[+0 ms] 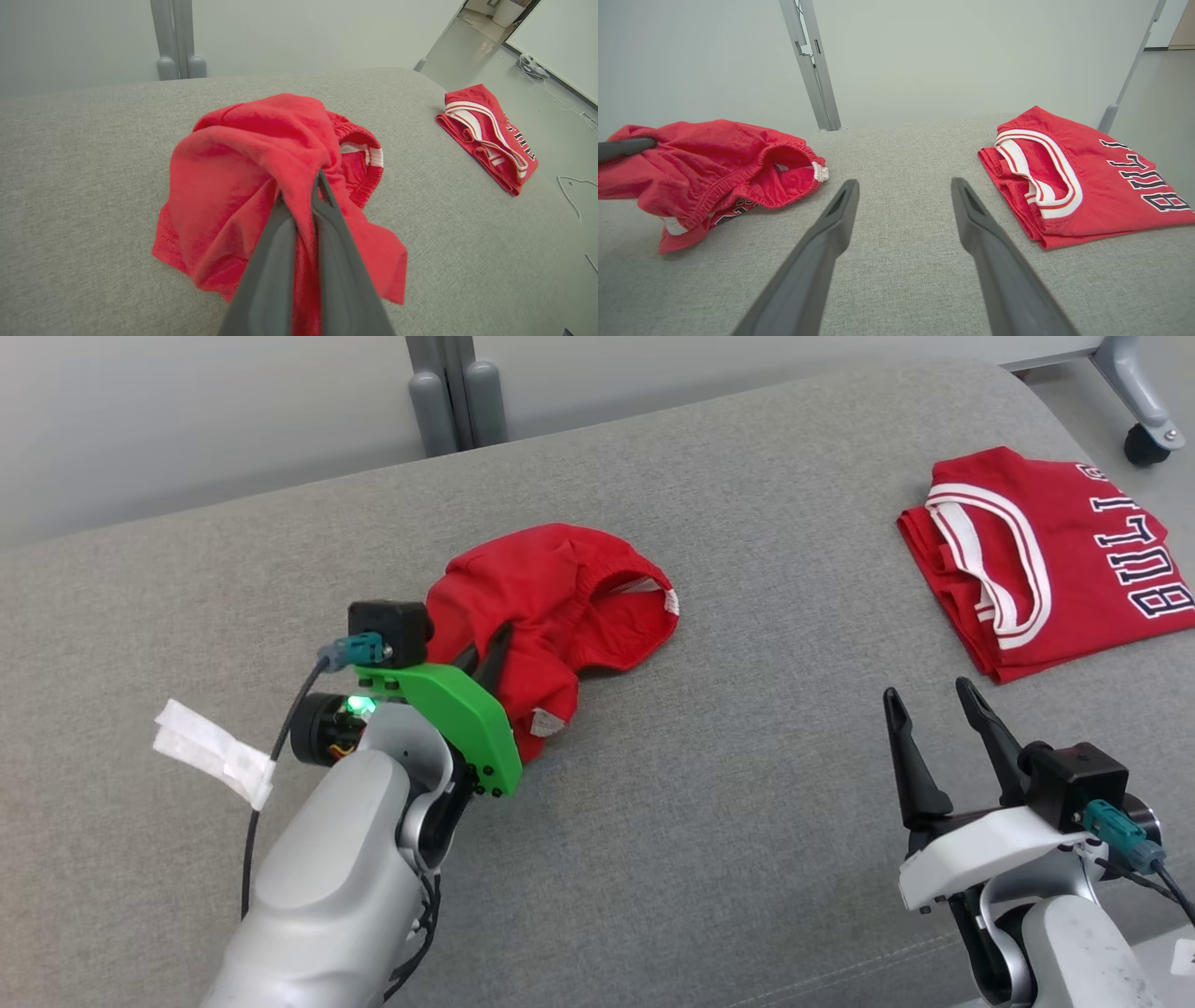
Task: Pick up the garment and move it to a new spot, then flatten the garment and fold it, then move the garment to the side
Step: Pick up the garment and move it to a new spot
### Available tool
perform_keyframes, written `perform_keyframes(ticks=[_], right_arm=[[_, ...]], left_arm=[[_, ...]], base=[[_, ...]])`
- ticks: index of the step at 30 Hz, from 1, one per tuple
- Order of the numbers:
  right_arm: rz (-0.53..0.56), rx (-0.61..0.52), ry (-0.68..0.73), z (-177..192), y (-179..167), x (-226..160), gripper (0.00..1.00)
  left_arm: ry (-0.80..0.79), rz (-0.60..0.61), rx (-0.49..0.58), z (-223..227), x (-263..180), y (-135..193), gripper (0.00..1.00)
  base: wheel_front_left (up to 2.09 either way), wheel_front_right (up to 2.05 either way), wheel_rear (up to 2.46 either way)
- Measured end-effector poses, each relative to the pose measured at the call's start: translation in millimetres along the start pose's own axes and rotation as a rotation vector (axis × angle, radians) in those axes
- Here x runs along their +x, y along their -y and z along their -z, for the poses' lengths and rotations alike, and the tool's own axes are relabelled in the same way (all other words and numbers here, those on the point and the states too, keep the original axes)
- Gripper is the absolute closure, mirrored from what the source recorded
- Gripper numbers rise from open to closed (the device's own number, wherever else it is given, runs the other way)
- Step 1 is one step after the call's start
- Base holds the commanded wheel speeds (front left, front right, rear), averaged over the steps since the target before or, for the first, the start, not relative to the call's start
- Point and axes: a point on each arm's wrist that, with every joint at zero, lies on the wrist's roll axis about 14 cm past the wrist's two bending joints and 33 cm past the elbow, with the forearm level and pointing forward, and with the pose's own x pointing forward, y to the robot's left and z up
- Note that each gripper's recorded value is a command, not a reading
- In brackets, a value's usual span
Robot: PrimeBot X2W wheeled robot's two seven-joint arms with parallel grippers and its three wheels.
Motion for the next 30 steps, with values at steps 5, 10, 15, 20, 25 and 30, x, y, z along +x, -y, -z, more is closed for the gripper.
perform_keyframes(ticks=[5, 10, 15, 20, 25, 30], right_arm=[[-0.032, 0.002, 0.008, -1.4, -10.0, 7.1, 0.00], [-0.067, -0.010, 0.020, -5.7, -18.9, 14.1, 0.00], [-0.105, -0.012, 0.036, -11.6, -30.3, 21.5, 0.00], [-0.137, -0.005, 0.031, -9.9, -41.6, 24.4, 0.00], [-0.168, 0.004, 0.027, -7.8, -54.0, 25.3, 0.00], [-0.198, 0.015, 0.034, -9.4, -67.0, 24.6, 0.00]], left_arm=[[0.078, -0.050, -0.004, -0.8, -12.2, -15.6, 0.00], [0.236, -0.090, -0.020, -17.8, -35.9, -30.1, 0.00], [0.339, -0.185, -0.018, -27.6, -76.2, -60.8, 0.00], [0.427, -0.295, -0.004, -36.6, -122.2, -84.0, 0.00], [0.495, -0.405, 0.027, -38.5, -171.0, -99.5, 0.00], [0.525, -0.479, 0.059, -33.5, -208.7, -106.1, 0.00]], base=[[0.00, 0.00, 0.00], [0.00, 0.00, 0.00], [0.00, 0.00, 0.00], [0.00, 0.00, 0.00], [0.00, 0.00, 0.00], [0.00, 0.00, 0.00]])
